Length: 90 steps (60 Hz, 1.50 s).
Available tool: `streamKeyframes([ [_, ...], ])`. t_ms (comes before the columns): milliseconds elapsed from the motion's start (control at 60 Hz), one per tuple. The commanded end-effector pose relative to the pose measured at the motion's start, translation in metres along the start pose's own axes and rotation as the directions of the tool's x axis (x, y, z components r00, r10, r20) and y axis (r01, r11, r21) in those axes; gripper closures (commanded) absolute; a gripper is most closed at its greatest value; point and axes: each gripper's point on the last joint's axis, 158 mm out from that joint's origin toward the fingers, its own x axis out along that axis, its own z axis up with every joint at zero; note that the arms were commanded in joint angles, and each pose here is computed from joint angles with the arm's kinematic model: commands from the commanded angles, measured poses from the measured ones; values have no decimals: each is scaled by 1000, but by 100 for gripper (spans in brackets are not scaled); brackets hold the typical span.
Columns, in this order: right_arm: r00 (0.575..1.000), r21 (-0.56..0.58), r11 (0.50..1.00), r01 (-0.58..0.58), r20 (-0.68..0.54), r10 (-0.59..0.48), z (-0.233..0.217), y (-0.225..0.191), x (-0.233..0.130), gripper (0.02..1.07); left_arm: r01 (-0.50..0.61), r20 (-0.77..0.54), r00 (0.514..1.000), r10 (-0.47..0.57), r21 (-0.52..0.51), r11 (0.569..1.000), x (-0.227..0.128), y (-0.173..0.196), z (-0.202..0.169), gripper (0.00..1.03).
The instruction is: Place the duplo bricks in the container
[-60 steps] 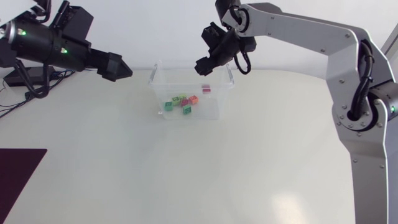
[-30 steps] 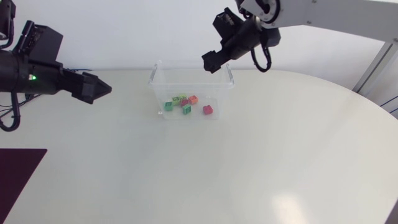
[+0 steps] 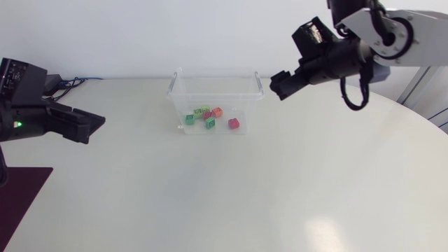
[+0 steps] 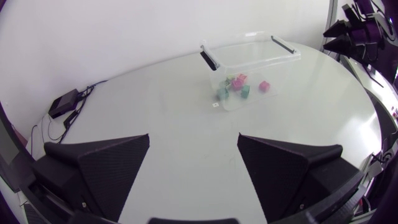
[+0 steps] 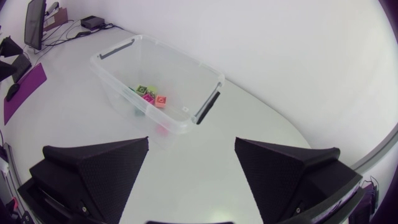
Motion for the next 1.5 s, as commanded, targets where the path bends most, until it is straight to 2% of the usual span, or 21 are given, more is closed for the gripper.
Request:
streamKeyframes([
  [0, 999, 33, 999, 35, 17, -35, -14, -8, -17, 7, -19, 29, 999, 18, 19, 1000, -6, -1, -6, 4],
  [417, 979, 117, 978, 172, 86, -182, -80, -33, -81, 7, -48, 65, 997, 43, 75, 996, -16, -11, -41, 4],
  [600, 967, 144, 966, 214, 108, -231, -101, -37, -102, 7, -87, 143, 987, 78, 60, 994, -26, -9, -48, 4],
  [817, 929, 209, 932, 296, 166, -332, -126, -48, -130, 7, -194, 234, 953, 192, -12, 981, -37, 11, -63, 4],
  [1017, 904, 228, 916, 331, 201, -376, -150, -44, -140, 7, -226, 269, 936, 227, -35, 973, -35, 15, -75, 4],
  [1483, 849, 347, 882, 319, 309, -429, -174, -34, -143, 7, -196, 390, 889, 238, -145, 970, -29, 7, -79, 4],
])
